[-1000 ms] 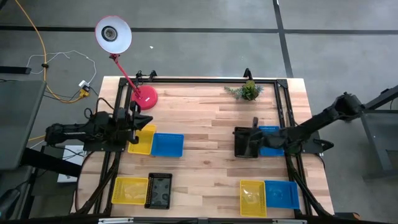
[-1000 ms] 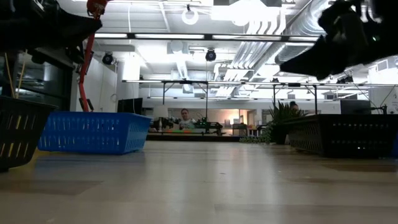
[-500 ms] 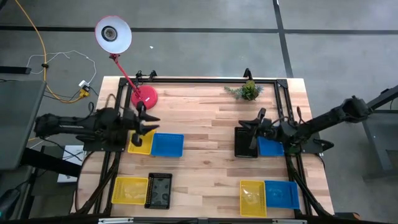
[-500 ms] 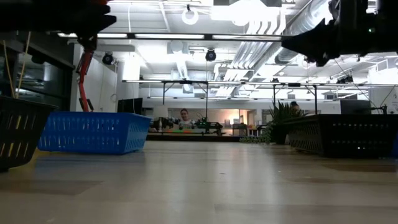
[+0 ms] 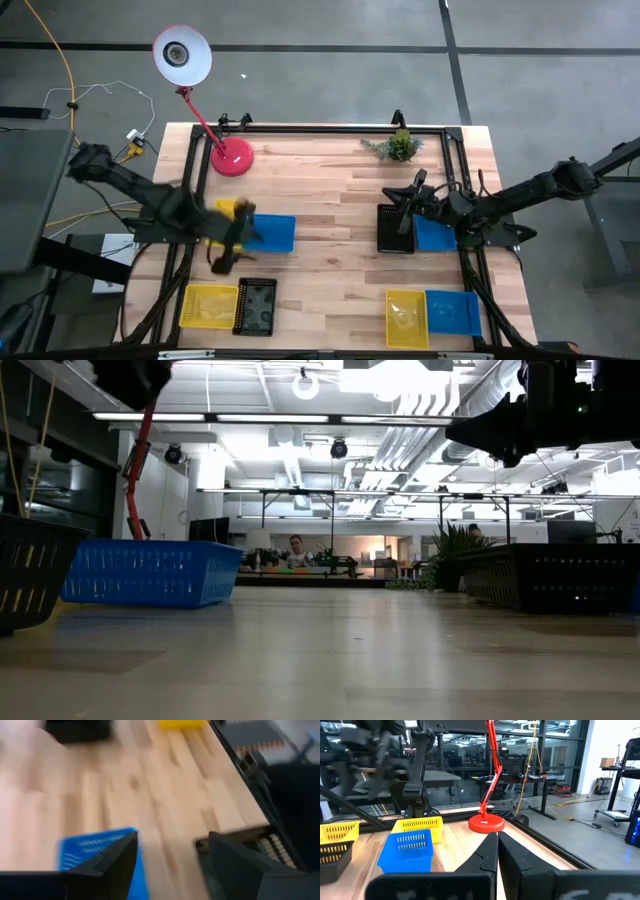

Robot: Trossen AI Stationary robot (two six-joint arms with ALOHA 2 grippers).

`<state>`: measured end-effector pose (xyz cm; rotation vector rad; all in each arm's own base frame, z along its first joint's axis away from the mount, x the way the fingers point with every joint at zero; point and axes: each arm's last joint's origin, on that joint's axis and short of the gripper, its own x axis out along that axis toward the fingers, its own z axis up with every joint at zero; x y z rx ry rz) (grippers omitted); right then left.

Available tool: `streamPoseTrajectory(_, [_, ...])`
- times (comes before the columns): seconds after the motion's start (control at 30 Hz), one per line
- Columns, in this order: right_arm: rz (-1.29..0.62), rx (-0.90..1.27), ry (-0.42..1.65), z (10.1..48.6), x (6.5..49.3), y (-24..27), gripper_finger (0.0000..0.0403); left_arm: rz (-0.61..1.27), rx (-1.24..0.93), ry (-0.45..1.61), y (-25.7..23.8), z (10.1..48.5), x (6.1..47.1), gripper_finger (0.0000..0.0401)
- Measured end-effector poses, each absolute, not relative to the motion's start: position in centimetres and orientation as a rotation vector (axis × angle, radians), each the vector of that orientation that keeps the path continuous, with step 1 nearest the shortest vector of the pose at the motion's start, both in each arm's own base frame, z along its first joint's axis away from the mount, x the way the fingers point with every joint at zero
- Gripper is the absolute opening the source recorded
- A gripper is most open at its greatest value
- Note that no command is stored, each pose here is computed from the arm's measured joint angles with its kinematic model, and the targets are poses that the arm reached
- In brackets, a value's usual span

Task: Stack baskets by color
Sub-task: Stack the bottom black basket on the top black basket

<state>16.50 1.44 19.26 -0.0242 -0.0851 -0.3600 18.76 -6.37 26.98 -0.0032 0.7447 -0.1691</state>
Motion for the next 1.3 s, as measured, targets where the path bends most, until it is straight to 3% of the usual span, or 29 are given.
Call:
streamPoseTrajectory(0.23, [-0.358, -0.027, -0.076, 19.2, 16.5, 1.4, 0.0, -0.201, 0.104, 0.937, -11.5, 23.2, 19.9, 0.0232])
streamPoseTrajectory(0.43, [-0.359, -0.029, -0.072, 19.1, 16.5, 1.4, 0.0, -0.136, 0.214, 1.03, -12.8, 20.2, 20.9, 0.0232])
streamPoseTrajectory(0.93, [-0.374, -0.039, -0.04, 18.8, 16.5, 1.4, 0.0, -0.124, 0.025, 1.252, -12.2, 15.7, 23.4, 0.0228])
streamPoseTrajectory(1.07, [-0.374, -0.039, -0.041, 18.8, 16.5, 1.4, 0.0, -0.132, 0.007, 1.276, -11.8, 15.4, 23.7, 0.0183])
streamPoseTrajectory(1.23, [-0.374, -0.03, -0.042, 18.8, 16.5, 1.4, 0.0, -0.198, 0.003, 1.3, -11.4, 16.3, 23.9, 0.004])
streamPoseTrajectory(1.3, [-0.374, -0.029, -0.046, 18.9, 16.5, 1.4, 0.0, -0.208, 0.028, 1.297, -11.4, 17.5, 24.4, 0.0014])
